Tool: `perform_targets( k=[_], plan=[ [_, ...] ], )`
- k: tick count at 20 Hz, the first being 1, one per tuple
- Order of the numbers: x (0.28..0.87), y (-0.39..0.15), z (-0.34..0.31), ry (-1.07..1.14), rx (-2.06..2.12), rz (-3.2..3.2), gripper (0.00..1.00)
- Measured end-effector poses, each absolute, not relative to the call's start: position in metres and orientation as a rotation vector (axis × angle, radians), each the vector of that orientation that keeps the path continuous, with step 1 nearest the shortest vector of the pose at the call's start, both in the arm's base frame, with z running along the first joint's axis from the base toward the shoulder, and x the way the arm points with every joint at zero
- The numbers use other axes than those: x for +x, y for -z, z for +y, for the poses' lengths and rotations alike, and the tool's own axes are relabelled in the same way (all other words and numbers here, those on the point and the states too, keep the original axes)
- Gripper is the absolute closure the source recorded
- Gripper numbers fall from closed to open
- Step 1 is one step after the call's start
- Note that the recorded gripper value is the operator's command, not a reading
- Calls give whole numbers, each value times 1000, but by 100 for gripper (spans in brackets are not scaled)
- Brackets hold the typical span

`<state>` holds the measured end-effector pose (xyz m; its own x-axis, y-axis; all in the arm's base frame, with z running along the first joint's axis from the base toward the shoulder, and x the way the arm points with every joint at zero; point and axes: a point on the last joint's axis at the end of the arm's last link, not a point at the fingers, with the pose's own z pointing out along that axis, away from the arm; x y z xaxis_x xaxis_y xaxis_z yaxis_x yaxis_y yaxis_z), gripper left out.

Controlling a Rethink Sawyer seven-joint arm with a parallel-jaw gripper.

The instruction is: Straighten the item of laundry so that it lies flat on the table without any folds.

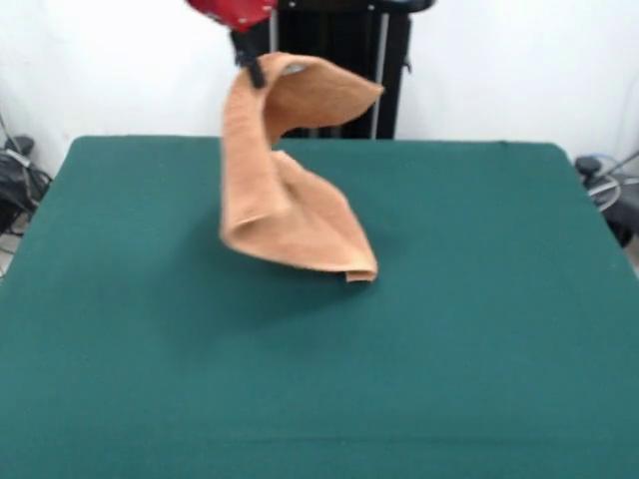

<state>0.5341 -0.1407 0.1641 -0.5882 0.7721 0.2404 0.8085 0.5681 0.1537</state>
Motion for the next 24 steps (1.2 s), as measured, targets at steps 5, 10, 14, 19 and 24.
perform_targets(
  k=[5, 10, 14, 19, 24],
  plan=[
    [523, -161, -163, 357, -1241, -2710, 100],
    [508, -168, -181, 285, -1027, -2767, 100],
    [504, -180, -193, 274, -925, -2746, 100],
    [512, -199, -200, 281, -833, -2750, 100],
    [528, -222, -212, 257, -748, -2760, 100]
  ],
)
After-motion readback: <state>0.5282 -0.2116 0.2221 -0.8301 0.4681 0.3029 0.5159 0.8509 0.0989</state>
